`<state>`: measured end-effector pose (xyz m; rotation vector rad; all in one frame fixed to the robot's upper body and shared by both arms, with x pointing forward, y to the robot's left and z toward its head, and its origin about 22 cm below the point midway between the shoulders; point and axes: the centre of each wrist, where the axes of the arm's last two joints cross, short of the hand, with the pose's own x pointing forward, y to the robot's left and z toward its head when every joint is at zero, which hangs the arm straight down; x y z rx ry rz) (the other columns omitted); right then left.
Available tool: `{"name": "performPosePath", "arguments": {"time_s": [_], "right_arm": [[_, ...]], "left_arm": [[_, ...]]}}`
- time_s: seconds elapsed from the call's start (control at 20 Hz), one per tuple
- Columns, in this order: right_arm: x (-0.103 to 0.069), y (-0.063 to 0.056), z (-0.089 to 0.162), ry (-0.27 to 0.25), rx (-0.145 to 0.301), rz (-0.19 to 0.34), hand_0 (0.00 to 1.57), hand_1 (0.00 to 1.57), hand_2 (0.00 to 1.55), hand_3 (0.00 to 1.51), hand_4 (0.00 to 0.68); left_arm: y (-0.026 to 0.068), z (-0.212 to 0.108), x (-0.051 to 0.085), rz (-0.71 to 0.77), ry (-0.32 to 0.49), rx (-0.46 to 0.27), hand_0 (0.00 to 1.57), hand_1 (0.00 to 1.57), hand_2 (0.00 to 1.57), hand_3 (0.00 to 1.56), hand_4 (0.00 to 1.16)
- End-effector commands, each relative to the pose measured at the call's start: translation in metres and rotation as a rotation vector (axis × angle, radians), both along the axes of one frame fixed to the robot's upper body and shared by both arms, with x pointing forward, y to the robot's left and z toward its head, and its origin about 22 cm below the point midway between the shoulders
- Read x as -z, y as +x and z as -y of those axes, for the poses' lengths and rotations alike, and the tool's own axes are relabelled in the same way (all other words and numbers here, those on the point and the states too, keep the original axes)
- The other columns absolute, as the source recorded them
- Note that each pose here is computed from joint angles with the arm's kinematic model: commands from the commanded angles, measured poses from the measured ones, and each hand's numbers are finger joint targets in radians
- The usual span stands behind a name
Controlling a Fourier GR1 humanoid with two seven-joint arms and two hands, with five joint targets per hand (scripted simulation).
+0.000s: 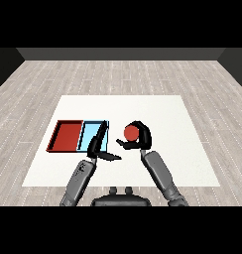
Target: Pick the red can and put it in the red box
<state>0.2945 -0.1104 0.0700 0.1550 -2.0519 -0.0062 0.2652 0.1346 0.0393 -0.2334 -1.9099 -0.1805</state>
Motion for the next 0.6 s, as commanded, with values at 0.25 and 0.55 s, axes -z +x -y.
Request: {"name": "performPosePath", "arguments": {"time_s": [0.25,0.55], "right_arm": [[-0.007,-0.009,0.008,-0.006,-0.037,0.059,1.45,1.45,1.44,1.39,0.651],[-0.011,0.004,-0.017,0.029,-0.041,0.071,1.46,1.46,1.44,1.39,0.653]], "left_arm": [[0.0062,0.012,0.032,-0.055,0.018,-0.008,0.00,0.00,0.00,0.00,0.00],[-0.0007,0.019,0.035,-0.101,-0.003,0.013,0.00,0.00,0.00,0.00,0.00]]}}
